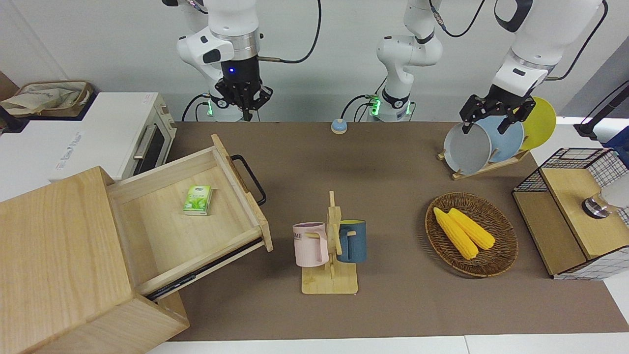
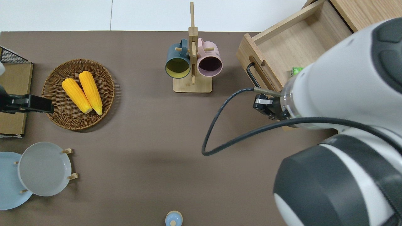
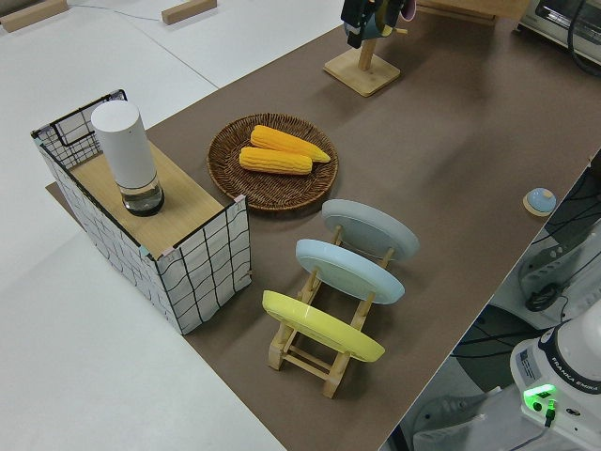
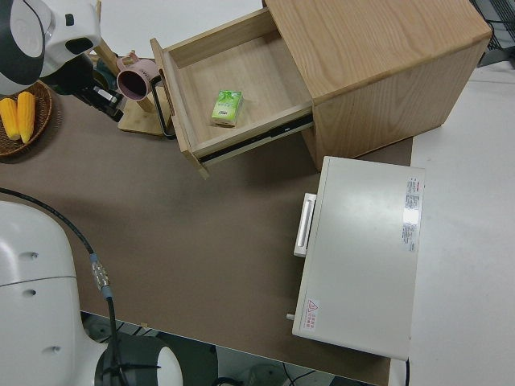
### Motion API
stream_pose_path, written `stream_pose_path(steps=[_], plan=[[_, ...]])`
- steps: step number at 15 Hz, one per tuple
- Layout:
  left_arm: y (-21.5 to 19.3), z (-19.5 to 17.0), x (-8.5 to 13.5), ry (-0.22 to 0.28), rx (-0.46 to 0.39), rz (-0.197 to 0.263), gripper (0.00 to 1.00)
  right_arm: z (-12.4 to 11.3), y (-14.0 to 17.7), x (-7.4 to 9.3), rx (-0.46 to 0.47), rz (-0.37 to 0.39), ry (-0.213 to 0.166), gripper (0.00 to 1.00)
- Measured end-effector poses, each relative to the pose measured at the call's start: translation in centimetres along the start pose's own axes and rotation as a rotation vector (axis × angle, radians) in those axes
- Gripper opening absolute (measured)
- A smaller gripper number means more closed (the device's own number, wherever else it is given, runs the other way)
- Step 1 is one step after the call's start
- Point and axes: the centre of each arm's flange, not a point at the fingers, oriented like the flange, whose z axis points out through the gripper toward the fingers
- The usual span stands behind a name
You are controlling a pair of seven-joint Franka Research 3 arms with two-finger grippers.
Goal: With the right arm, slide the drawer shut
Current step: 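Push the drawer front with the right gripper away from the robot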
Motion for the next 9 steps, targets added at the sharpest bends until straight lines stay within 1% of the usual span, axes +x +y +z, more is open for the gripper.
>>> stream_pose_path(steps=[1,3,5,6,7,9], plan=[[0.0,0.0,0.0,0.000,0.000,0.000,1.00,0.7,-1.2,-0.2,0.002,0.047,0.002,0.01],[0.0,0.0,0.0,0.000,0.000,0.000,0.99,2.3,-3.1,-0.6,-0.004,0.093,0.001,0.01],[0.0,0.0,0.0,0.000,0.000,0.000,1.00,4.1,-5.2,-0.9,-0.019,0.159,0.010,0.01],[0.0,0.0,0.0,0.000,0.000,0.000,1.00,5.1,-6.2,-1.1,-0.022,0.205,0.011,0.01],[0.0,0.0,0.0,0.000,0.000,0.000,0.99,6.5,-7.3,-1.2,-0.036,0.268,0.008,0.01],[0.0,0.0,0.0,0.000,0.000,0.000,1.00,8.6,-8.2,-0.8,-0.061,0.348,-0.001,0.01]])
